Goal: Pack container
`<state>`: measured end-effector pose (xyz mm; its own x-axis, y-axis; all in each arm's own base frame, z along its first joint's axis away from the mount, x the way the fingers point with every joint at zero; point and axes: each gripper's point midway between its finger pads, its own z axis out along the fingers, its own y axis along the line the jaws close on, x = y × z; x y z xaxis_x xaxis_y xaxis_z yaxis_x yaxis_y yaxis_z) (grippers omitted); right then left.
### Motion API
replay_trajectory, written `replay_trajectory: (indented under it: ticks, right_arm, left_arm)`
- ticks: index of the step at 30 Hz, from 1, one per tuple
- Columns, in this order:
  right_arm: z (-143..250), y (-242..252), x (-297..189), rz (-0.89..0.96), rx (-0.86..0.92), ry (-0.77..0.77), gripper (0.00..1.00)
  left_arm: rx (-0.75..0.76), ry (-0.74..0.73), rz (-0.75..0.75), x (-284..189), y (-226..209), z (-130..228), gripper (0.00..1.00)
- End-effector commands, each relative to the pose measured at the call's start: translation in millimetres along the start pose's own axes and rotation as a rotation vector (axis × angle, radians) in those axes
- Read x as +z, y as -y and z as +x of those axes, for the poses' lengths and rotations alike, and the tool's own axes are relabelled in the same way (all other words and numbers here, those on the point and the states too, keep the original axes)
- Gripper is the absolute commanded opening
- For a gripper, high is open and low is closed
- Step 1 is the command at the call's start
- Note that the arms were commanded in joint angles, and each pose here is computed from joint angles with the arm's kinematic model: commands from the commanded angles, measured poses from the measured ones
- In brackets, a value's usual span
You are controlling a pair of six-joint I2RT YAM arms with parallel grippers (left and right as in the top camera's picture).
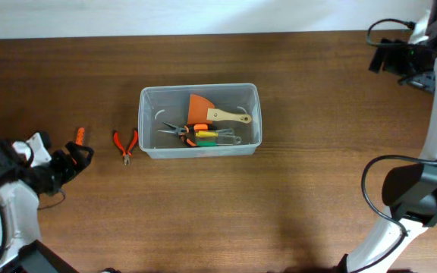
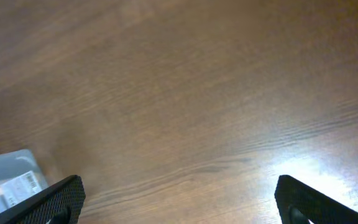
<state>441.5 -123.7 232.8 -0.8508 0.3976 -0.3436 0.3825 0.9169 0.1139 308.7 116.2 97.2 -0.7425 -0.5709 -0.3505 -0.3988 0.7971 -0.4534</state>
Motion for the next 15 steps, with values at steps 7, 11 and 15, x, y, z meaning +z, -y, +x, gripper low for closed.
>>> replay_trajectory:
  ticks: [7,11,15]
  right_arm:
    - [-1,5,10,-0.007,0.025,-0.007,0.99]
    - [-1,5,10,-0.007,0.025,-0.007,0.98]
    - [-1,5,10,-0.007,0.025,-0.007,0.98]
  left_arm:
    - [0.353,0.132,-0.383,-54,61,-73,0.99]
    - [0.498,0.172,-0.368,-55,85,-85,0.99]
    - [0.563,0.105,-0.474,-49,58,-85,1.0]
